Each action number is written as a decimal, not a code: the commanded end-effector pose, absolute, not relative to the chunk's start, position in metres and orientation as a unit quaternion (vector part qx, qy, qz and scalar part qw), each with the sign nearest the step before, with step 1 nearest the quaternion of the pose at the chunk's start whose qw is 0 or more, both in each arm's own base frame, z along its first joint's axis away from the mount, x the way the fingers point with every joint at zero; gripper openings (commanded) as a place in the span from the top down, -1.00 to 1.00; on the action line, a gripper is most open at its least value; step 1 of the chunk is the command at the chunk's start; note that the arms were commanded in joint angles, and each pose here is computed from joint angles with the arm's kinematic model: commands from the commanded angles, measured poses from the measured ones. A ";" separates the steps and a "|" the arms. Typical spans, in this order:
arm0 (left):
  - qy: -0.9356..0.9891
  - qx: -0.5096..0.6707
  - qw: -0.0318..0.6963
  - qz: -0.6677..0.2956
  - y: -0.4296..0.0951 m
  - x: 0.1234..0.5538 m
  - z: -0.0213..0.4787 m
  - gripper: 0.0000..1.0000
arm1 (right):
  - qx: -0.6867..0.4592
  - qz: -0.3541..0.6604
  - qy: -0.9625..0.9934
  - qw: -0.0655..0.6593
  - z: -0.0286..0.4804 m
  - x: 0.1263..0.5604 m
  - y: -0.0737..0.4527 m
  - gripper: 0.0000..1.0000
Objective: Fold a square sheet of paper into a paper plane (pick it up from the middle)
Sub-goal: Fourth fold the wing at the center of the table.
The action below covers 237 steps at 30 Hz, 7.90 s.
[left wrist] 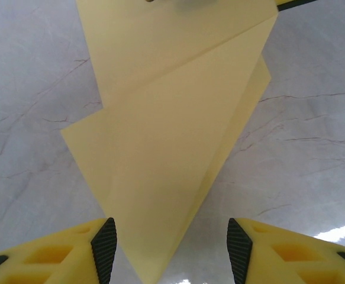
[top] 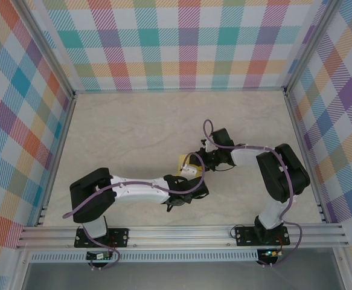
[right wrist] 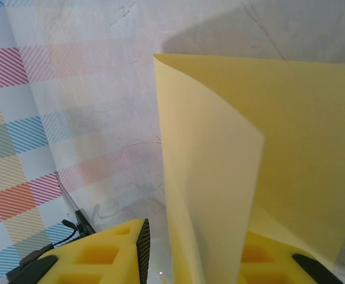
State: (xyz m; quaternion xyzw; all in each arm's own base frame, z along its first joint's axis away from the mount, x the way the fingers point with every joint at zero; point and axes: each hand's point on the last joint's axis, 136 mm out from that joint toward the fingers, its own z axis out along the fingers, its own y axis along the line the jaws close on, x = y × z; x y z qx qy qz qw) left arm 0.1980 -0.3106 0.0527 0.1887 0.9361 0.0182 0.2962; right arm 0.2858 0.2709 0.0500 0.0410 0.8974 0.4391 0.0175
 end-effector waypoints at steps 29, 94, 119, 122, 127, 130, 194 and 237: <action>0.928 0.164 0.323 0.088 -0.299 0.199 0.036 0.31 | 0.035 0.441 0.897 0.014 0.056 0.284 0.273 0.50; 0.928 0.160 0.331 0.067 -0.296 0.202 0.038 0.36 | 0.052 0.430 0.902 0.004 0.040 0.283 0.270 0.64; 0.936 0.155 0.315 0.029 -0.299 0.199 0.035 0.76 | 0.054 0.423 0.905 0.013 0.043 0.281 0.266 0.51; 0.940 0.147 0.307 -0.004 -0.300 0.201 0.035 0.78 | 0.050 0.415 0.908 0.025 0.049 0.281 0.262 0.46; 0.944 0.143 0.293 -0.057 -0.303 0.204 0.038 0.79 | 0.051 0.390 0.918 0.050 0.058 0.280 0.249 0.21; 0.945 0.134 0.283 -0.097 -0.307 0.206 0.038 0.84 | 0.054 0.374 0.923 0.072 0.067 0.278 0.238 0.16; 0.927 -0.090 0.063 -0.360 -0.274 0.206 -0.014 0.84 | 0.021 0.473 0.880 0.030 0.056 0.267 0.308 0.78; 0.942 -0.071 0.004 -0.327 -0.276 0.202 -0.031 0.89 | 0.021 0.468 0.883 0.036 0.067 0.271 0.308 0.67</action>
